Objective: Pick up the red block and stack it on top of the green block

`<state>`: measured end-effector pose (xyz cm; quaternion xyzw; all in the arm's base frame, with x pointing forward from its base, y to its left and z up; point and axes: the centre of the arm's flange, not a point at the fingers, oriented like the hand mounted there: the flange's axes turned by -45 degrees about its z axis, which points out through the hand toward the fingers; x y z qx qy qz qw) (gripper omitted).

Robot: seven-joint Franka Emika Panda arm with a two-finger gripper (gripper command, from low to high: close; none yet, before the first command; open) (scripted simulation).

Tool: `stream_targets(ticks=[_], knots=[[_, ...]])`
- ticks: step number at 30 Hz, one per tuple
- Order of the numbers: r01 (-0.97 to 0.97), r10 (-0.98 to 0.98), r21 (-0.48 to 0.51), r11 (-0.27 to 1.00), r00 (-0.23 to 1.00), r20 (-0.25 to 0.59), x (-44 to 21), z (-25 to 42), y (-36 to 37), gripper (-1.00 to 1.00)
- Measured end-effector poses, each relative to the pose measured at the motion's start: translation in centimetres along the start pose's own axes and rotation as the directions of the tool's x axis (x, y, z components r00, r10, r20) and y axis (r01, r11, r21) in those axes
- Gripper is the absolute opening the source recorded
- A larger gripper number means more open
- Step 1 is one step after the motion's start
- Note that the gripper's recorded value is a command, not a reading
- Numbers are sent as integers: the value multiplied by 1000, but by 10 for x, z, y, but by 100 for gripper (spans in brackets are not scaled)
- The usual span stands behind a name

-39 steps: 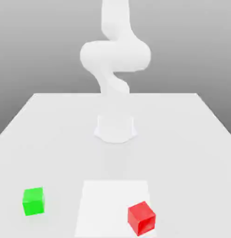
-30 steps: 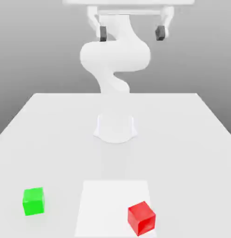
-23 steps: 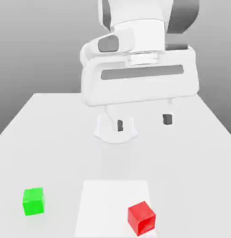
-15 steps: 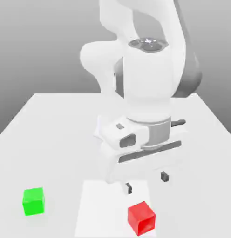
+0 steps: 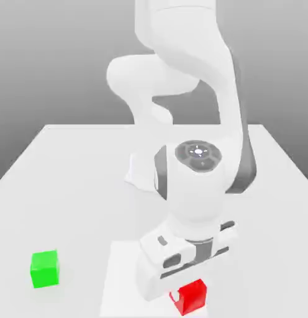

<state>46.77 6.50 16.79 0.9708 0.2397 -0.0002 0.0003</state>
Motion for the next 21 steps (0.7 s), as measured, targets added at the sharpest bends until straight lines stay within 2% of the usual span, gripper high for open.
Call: stream_targets(ticks=[3, 5, 9, 12, 14, 17, 18, 21], knots=[[-5, 5, 0, 1000, 1000, 0, -2, -35, 3, -100], [-50, 50, -4, 999, 999, 2, -23, -47, 45, -100], [-150, 150, -7, 989, 989, 3, -81, -61, 126, -100], [-254, 254, -3, 967, 967, 2, -149, -71, 189, -100], [-298, 298, 1, 954, 954, 0, -188, -62, 219, -100], [-303, 303, 2, 953, 953, -1, -197, -29, 225, -100], [-304, 304, 2, 953, 953, 0, -198, -19, 225, 100], [-304, 304, 2, 953, 953, 0, -198, -19, 225, 100]])
